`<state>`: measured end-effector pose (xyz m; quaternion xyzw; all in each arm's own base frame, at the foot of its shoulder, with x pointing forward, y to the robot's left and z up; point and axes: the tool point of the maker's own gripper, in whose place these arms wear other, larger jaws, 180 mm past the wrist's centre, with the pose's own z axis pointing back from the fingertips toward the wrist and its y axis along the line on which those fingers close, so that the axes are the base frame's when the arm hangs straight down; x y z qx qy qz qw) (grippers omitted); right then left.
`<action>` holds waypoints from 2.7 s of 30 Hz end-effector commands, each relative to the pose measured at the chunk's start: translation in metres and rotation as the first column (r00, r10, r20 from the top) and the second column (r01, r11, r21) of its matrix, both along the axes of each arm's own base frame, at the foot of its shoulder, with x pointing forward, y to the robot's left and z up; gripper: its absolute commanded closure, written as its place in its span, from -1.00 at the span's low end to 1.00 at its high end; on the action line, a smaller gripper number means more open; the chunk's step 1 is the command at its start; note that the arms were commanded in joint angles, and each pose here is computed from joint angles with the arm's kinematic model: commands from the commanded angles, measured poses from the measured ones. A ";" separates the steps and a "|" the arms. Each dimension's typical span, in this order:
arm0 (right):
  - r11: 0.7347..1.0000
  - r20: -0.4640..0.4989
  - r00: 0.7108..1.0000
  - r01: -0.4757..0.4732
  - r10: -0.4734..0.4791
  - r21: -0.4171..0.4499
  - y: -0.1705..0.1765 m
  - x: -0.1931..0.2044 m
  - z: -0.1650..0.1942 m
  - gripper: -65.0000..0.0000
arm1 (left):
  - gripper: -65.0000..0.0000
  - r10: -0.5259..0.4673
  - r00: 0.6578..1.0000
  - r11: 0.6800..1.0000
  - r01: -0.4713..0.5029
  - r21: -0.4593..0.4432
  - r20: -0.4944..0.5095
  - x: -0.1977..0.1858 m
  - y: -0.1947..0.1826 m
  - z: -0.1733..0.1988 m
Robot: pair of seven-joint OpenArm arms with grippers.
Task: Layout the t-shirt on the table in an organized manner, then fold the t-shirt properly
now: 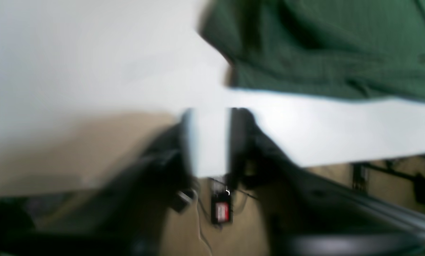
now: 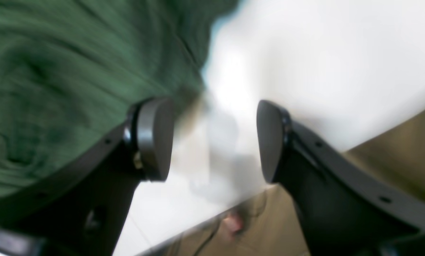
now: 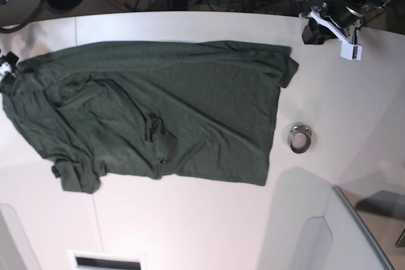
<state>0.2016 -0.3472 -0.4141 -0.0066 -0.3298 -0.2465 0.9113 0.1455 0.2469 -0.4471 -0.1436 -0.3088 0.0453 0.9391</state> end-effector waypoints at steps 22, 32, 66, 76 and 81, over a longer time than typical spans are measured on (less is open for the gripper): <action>0.873 -0.053 0.875 -0.484 0.481 -0.059 0.112 0.017 0.011 0.89 | -0.04 0.065 0.998 0.997 -0.065 -0.031 0.003 0.026 0.002 -0.019; 0.873 -0.053 0.874 -0.485 0.482 -0.059 0.112 0.017 0.011 0.89 | -0.08 0.096 0.995 0.991 -0.093 -0.098 0.022 0.056 -0.004 -0.027; 0.882 -0.083 0.881 -0.470 0.466 -0.026 0.108 0.014 -0.004 0.89 | 0.99 -0.006 0.998 0.997 0.010 -0.075 0.060 0.079 -0.024 -0.008; 0.881 -0.072 0.880 -0.472 0.470 -0.026 0.111 0.018 -0.002 0.89 | 1.00 -0.042 0.997 0.995 0.048 -0.087 0.069 0.090 -0.043 0.001; 0.881 -0.072 0.880 -0.472 0.470 -0.026 0.111 0.018 -0.002 0.89 | 1.00 -0.088 0.992 0.990 0.097 -0.103 0.087 0.101 -0.063 0.003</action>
